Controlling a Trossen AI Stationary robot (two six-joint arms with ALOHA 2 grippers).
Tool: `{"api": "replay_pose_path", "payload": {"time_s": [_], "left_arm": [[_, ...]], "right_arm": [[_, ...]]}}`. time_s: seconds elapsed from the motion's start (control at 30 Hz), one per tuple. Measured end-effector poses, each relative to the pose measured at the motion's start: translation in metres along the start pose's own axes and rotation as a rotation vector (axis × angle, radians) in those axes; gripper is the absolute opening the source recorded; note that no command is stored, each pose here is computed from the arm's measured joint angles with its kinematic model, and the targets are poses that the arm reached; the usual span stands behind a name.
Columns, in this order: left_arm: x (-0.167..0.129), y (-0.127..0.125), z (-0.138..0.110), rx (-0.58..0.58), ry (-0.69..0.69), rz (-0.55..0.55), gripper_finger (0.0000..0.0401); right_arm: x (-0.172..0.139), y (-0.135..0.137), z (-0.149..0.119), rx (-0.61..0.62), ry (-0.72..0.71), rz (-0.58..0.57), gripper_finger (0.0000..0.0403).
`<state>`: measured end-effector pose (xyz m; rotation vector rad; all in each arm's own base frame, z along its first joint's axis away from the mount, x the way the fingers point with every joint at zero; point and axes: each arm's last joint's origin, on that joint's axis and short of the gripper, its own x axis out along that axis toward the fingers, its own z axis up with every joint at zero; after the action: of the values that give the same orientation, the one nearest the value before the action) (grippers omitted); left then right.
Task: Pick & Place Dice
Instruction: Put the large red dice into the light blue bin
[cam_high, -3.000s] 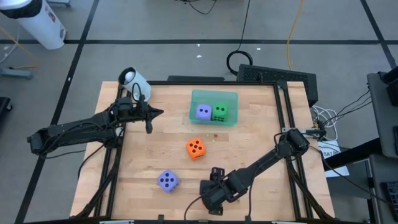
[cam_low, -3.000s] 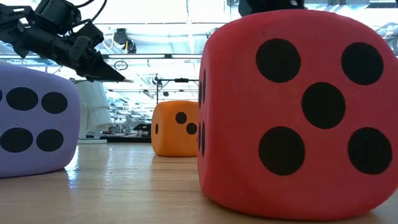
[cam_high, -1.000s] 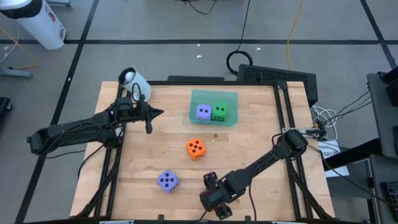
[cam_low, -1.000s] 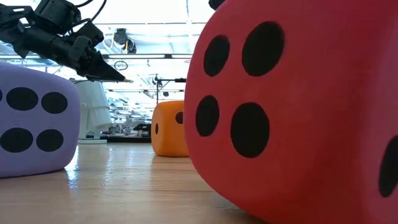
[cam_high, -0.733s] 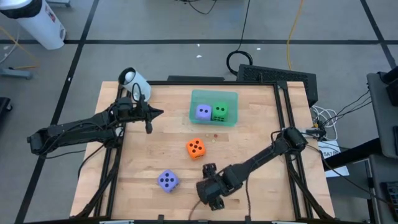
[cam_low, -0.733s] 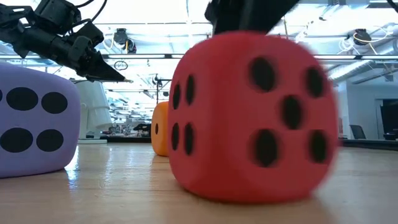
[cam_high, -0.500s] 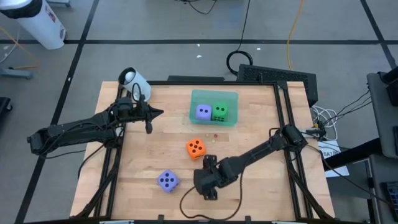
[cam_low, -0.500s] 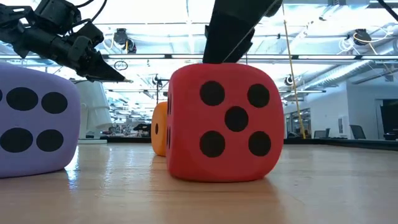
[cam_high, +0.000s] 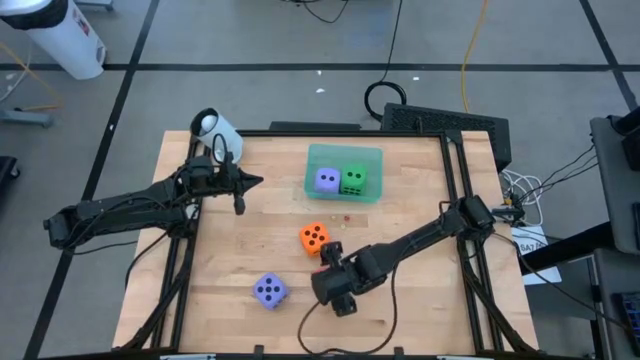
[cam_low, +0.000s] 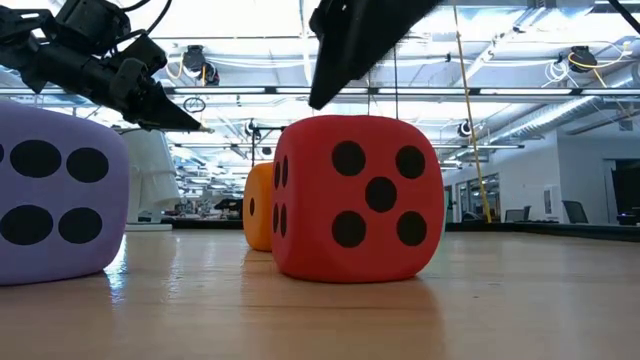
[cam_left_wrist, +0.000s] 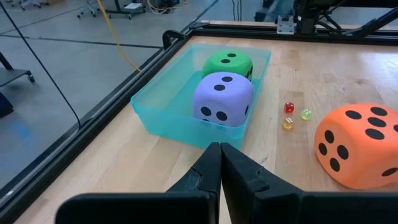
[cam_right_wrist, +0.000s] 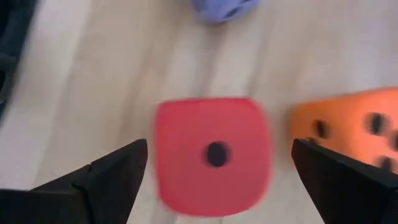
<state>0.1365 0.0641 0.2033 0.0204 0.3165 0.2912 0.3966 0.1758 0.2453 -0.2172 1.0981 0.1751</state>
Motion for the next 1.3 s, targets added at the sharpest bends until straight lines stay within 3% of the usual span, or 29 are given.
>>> {"api": "replay_pose_path", "payload": {"time_s": [0.17, 0.5, 0.77, 1.1, 1.3], "left_arm": [[0.000, 0.000, 0.000, -0.001, 0.000, 0.000, 0.0021], [0.000, 0.000, 0.000, 0.000, 0.000, 0.000, 0.0021], [0.000, 0.000, 0.000, 0.003, 0.000, 0.000, 0.0021], [0.000, 0.000, 0.001, -0.005, -0.007, 0.000, 0.0021], [0.000, 0.000, 0.001, -0.004, -0.006, 0.000, 0.0021]], "right_arm": [[-0.001, 0.002, 0.000, -0.023, 0.011, 0.098, 0.0389], [0.009, -0.004, -0.003, 0.004, 0.031, 0.007, 0.0389], [0.036, -0.012, -0.022, 0.067, 0.069, 0.083, 0.0389], [0.040, -0.018, -0.023, 0.125, 0.077, 0.077, 0.0387], [0.043, -0.021, -0.025, 0.194, 0.091, 0.097, 0.0353]]}}
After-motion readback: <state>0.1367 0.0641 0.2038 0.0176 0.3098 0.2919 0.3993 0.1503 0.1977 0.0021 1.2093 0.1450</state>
